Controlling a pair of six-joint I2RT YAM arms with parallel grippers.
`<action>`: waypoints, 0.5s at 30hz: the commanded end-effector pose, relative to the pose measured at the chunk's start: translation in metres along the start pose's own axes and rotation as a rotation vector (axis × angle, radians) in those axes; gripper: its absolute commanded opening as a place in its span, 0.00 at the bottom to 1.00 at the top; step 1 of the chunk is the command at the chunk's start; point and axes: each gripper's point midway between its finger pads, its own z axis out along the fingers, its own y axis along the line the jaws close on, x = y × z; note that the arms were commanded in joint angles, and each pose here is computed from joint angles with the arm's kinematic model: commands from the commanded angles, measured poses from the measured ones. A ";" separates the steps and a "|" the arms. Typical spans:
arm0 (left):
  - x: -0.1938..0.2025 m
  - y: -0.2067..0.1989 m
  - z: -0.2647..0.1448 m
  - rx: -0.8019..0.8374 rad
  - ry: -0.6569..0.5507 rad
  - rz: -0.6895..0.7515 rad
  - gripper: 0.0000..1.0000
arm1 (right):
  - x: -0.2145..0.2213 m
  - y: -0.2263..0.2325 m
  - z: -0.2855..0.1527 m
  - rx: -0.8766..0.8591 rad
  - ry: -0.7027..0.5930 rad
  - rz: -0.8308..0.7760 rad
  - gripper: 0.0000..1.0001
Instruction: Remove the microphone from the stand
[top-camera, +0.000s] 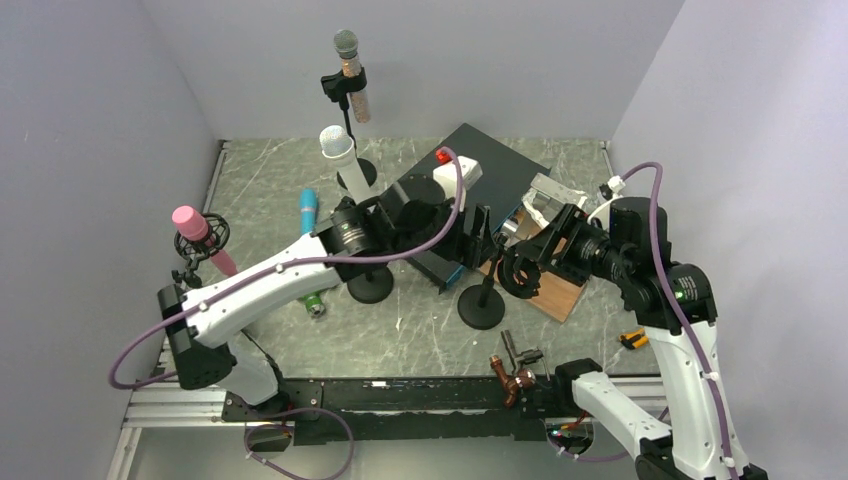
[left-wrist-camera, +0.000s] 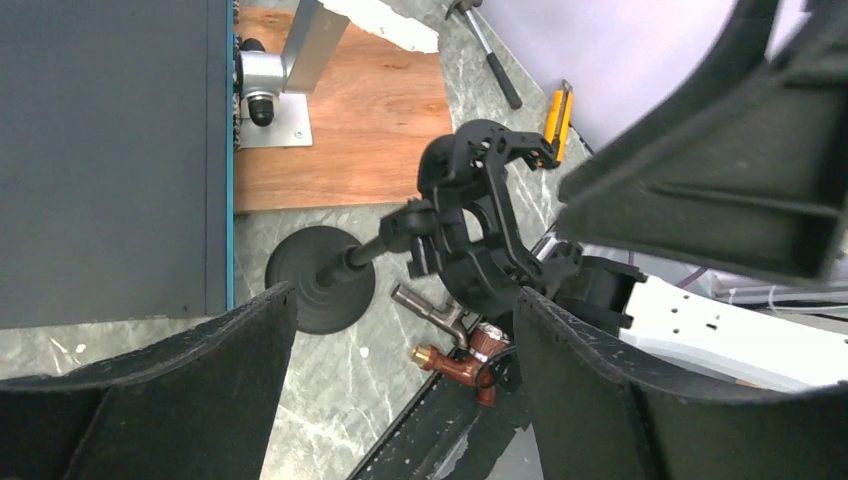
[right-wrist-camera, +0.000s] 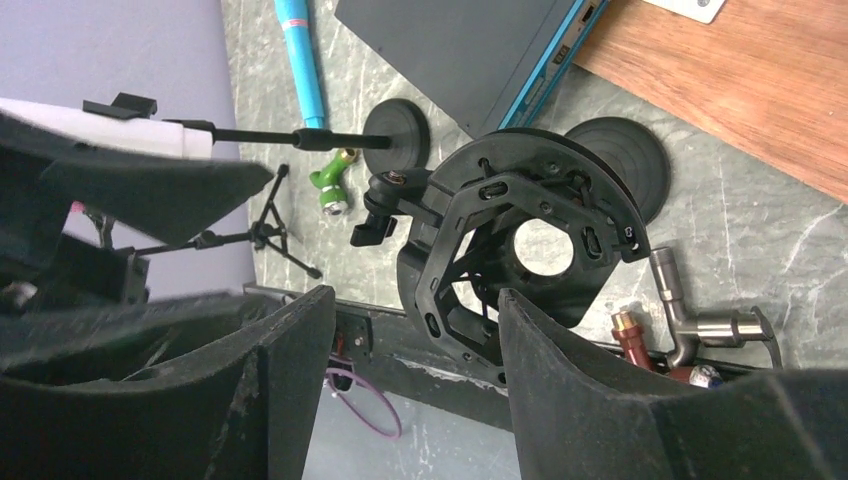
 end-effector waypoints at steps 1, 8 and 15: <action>-0.022 -0.017 0.007 0.096 -0.016 -0.050 0.79 | -0.005 0.001 -0.002 -0.011 -0.041 0.004 0.61; -0.011 -0.018 0.029 0.196 0.056 -0.128 0.74 | 0.004 0.004 0.014 -0.068 0.006 -0.013 0.52; -0.001 -0.011 0.051 0.217 0.146 -0.164 0.65 | -0.001 0.004 0.024 -0.064 0.012 -0.044 0.46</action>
